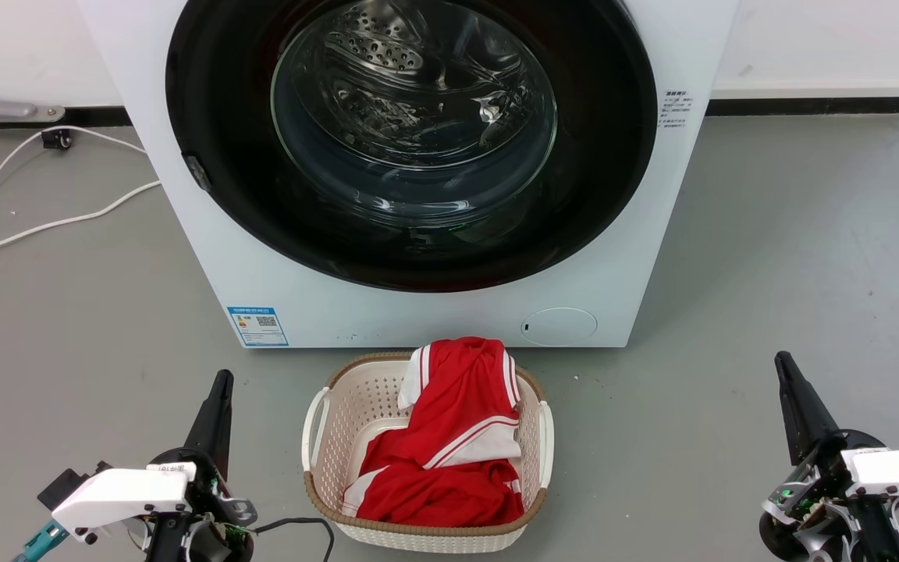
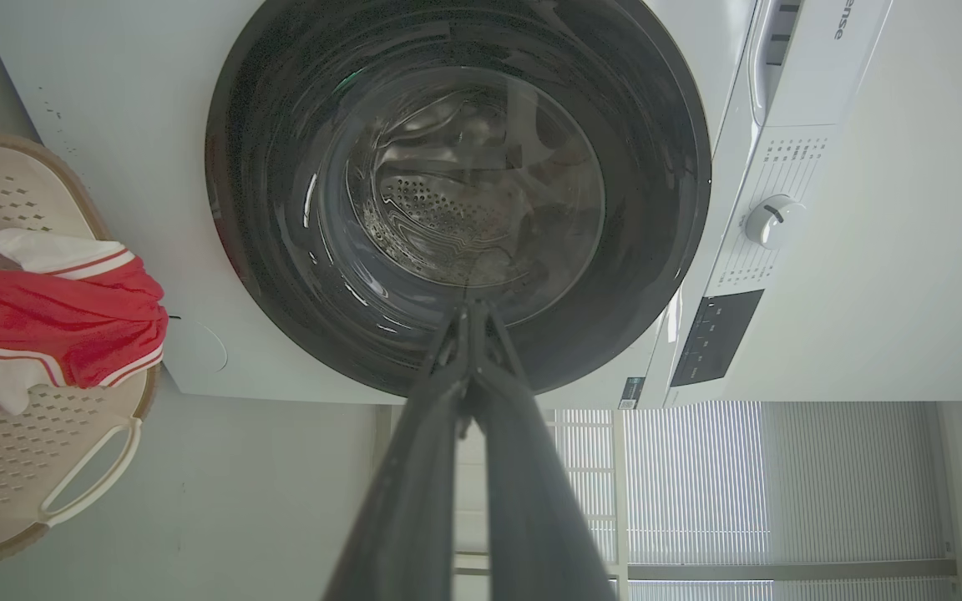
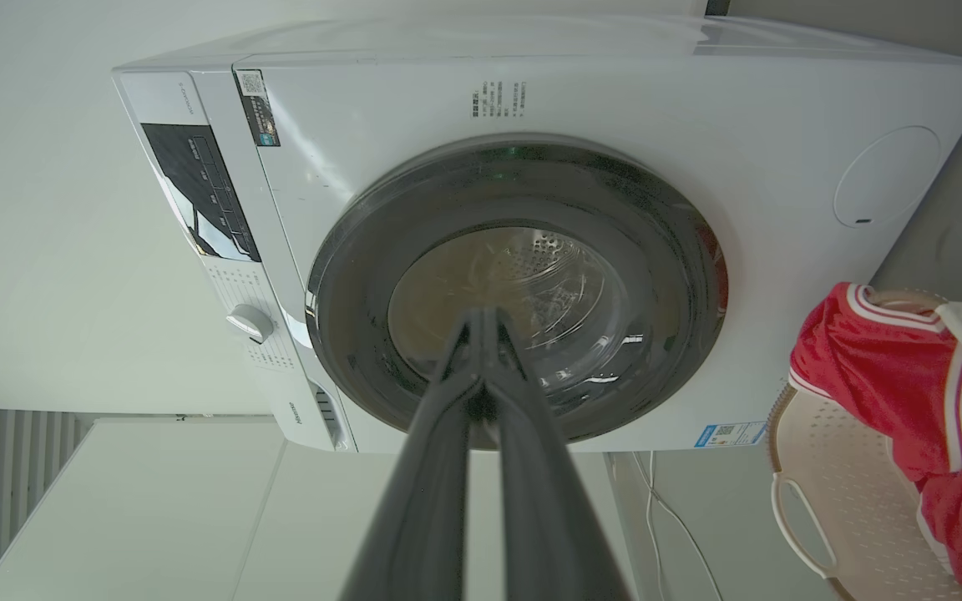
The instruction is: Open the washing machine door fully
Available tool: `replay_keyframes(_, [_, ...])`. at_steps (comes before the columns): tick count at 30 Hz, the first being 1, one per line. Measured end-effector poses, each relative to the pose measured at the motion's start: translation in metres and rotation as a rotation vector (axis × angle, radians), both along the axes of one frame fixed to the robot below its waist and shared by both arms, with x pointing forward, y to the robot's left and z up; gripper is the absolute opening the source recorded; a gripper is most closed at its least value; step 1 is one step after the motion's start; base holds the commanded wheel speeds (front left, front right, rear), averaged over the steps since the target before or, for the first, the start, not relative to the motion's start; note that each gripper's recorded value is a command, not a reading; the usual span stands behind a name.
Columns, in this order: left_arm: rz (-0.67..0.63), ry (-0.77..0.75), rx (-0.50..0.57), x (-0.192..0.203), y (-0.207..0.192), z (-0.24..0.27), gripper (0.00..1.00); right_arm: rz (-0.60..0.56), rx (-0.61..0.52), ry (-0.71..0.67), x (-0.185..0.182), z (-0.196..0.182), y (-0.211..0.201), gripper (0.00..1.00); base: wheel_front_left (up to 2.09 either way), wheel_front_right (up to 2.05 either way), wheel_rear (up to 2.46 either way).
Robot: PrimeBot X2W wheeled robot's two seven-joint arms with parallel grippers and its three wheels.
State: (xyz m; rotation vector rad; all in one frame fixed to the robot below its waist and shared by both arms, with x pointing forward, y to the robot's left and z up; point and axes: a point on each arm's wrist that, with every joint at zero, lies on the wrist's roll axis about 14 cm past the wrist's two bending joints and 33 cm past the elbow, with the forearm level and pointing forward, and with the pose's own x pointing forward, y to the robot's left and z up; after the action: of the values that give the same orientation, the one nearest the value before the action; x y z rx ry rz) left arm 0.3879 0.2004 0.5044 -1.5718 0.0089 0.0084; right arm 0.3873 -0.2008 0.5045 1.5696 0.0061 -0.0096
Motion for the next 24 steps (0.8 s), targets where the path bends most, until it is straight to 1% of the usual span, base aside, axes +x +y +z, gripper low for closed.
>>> replay_keyframes(13, [0.001,0.000,0.001,0.000,0.000,0.000,0.00,-0.001,0.000,0.001,0.000,0.000,0.000,0.00,0.00,0.00,0.00])
replay_keyframes(14, [0.000,0.009,-0.001,-0.001,0.000,-0.003,1.00,-0.001,0.000,0.009,-0.001,-0.003,0.000,1.00,0.00,0.00,0.00])
replay_keyframes(17, [0.000,0.053,-0.009,-0.008,-0.003,-0.018,1.00,-0.006,0.004,0.051,-0.008,-0.017,0.000,1.00,0.00,0.00,0.00])
replay_keyframes(24, [0.003,0.036,0.018,-0.007,-0.008,-0.012,1.00,-0.019,-0.021,0.040,-0.010,-0.014,0.001,1.00,0.00,0.00,0.00])
